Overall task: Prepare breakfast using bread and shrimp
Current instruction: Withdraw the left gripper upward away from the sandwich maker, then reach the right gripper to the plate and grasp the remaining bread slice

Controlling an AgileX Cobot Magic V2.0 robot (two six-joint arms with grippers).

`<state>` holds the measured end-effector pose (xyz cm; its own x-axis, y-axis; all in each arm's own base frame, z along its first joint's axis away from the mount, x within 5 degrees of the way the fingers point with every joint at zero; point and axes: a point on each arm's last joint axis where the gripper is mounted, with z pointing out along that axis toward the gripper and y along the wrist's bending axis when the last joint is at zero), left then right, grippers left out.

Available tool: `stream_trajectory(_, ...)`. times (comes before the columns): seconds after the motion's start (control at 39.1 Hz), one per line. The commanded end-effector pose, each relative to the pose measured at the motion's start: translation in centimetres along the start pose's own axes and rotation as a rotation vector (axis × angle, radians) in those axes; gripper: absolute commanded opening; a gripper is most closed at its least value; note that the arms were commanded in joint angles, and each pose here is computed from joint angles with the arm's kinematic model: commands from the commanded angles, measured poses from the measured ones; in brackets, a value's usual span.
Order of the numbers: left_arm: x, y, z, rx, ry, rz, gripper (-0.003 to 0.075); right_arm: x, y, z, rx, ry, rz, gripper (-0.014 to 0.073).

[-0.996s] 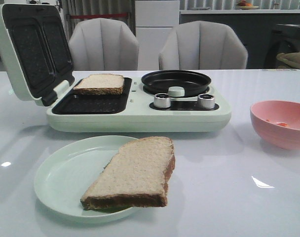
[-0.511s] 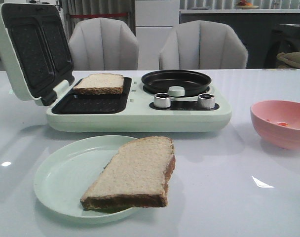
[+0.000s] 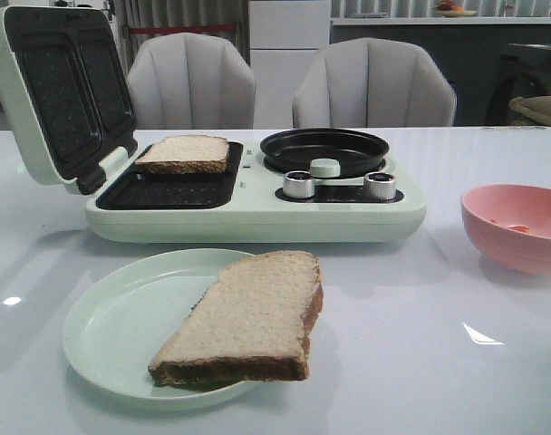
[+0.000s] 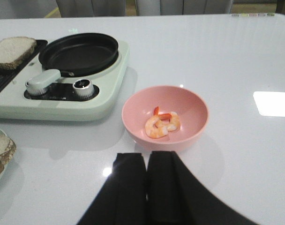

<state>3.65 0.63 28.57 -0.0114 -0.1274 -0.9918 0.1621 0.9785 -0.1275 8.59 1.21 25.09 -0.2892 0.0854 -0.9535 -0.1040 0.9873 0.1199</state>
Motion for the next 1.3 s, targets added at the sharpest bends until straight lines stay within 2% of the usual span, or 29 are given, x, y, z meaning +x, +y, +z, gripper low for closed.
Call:
stream_trajectory(0.0,-1.2,-0.4,-0.1,0.042,-0.069,-0.003,0.0511,-1.7,0.1,0.3,-0.001,-0.065,0.017,0.0135)
stream_trajectory(0.13,-1.2,-0.4,-0.1,0.042,-0.069,-0.003,0.0511,-1.7,0.2,0.8,-0.006,-0.037,0.058,0.0137)
stream_trajectory(0.18,-1.2,-0.4,-0.1,0.042,-0.069,-0.003,0.0511,-1.9,0.2,1.1,-0.009,-0.022,0.078,0.0162)
stream_trajectory(0.38,-1.2,-0.4,-0.1,0.042,-0.069,-0.003,0.0511,-3.7,0.8,2.6,-0.038,0.081,0.198,0.0415)
stream_trajectory(0.46,-1.2,-0.4,-0.1,0.042,-0.069,-0.003,0.0511,-4.3,1.1,3.6,-0.049,0.136,0.253,0.0458)
stream_trajectory(0.72,-1.2,-0.4,-0.1,0.042,-0.069,-0.003,0.0511,-4.3,2.0,8.1,-0.075,0.388,0.491,0.0459)
stream_trajectory(0.84,-1.2,-0.4,-0.1,0.042,-0.069,-0.003,0.0511,-4.0,2.8,10.5,-0.131,0.509,0.563,0.0458)
stream_trajectory(1.07,-1.2,-0.4,-0.1,0.042,-0.069,-0.003,0.0511,-3.5,4.4,14.4,-0.312,0.576,0.725,0.0458)
stream_trajectory(1.28,-1.2,-0.4,-0.1,0.042,-0.069,-0.003,0.0511,-1.6,6.3,17.0,-0.443,0.606,0.736,0.0458)
